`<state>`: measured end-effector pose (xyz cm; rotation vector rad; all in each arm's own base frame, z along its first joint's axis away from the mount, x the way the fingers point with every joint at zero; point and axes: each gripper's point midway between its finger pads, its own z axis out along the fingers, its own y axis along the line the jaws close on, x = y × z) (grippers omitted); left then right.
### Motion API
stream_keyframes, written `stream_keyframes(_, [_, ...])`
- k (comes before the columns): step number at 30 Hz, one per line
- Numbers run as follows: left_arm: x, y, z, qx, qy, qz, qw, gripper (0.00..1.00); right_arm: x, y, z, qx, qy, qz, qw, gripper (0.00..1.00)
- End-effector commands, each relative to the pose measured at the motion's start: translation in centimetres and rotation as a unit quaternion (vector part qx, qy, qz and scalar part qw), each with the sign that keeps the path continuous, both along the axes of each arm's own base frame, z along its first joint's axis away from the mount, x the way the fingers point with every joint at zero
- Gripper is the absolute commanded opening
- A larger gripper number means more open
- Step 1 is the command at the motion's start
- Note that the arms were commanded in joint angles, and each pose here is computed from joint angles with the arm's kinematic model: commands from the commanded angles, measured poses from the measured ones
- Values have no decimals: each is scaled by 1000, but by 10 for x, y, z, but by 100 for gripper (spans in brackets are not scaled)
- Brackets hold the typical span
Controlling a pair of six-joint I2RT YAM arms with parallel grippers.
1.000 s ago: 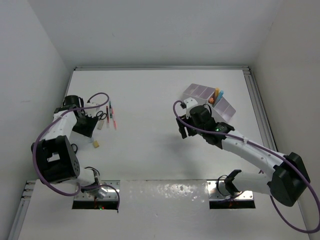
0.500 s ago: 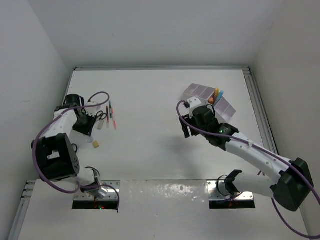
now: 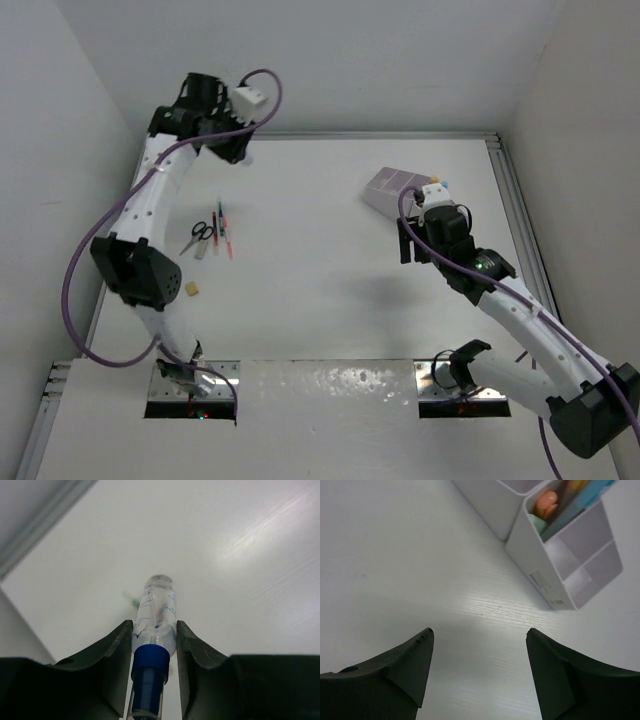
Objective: Sort the stationery into containers
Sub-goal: Pick up the stationery from the center of the board, then place the stationery in the storage box.
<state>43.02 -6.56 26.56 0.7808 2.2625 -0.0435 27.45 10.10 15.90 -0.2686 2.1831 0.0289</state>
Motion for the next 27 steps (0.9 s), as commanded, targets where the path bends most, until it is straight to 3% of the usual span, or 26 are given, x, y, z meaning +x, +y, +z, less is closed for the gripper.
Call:
stream_keyframes(1, [17, -90, 6, -53, 11, -68, 996, 0, -5, -29, 15, -2, -7, -69, 998, 73])
stream_keyframes(2, [23, -130, -11, -54, 27, -100, 993, 0, -10, -35, 12, -6, 1, -80, 997, 73])
stream_keyframes(3, [31, -155, 14, -67, -11, -121, 990, 0, -13, -39, 9, -5, 3, -88, 996, 73])
stream_keyframes(6, [29, -234, 4, -76, -33, -183, 980, 0, -27, -55, 10, 3, 0, -129, 992, 73])
stream_keyframes(11, [21, -320, -2, -139, -77, -230, 960, 0, -53, -76, 11, 7, -5, -167, 986, 73])
stream_keyframes(16, [25, -361, 10, -201, -104, -238, 944, 0, -74, -88, 3, 15, 4, -196, 981, 73])
stream_keyframes(27, [18, -426, -51, -176, -105, -257, 945, 0, -82, -97, 0, -12, 7, -192, 981, 74])
